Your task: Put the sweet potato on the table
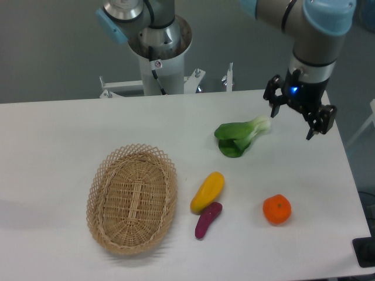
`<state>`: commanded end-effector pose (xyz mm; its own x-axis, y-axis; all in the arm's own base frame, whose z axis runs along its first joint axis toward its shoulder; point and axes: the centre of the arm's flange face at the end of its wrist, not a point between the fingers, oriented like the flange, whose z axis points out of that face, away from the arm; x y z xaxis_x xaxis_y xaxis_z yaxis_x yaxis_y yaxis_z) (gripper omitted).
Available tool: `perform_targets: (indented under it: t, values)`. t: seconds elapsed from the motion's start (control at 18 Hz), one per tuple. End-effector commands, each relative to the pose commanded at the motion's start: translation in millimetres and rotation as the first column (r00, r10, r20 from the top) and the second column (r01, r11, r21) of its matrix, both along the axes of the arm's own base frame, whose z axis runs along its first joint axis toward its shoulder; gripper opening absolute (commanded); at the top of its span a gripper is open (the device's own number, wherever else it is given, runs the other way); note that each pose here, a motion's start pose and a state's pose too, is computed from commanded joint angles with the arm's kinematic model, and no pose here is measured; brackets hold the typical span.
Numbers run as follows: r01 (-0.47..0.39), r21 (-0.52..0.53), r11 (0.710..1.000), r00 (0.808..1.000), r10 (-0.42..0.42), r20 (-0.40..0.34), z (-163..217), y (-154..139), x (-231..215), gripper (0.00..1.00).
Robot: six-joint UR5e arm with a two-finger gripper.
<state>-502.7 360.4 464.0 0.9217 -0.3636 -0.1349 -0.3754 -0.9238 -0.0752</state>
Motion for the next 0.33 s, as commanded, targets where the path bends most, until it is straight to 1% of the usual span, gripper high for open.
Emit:
perform_targets:
  t: [0.33]
  values:
    - [-0.001, 0.001, 1.000, 1.000, 0.001, 0.004, -2.1, 0.8, 1.0, 1.00]
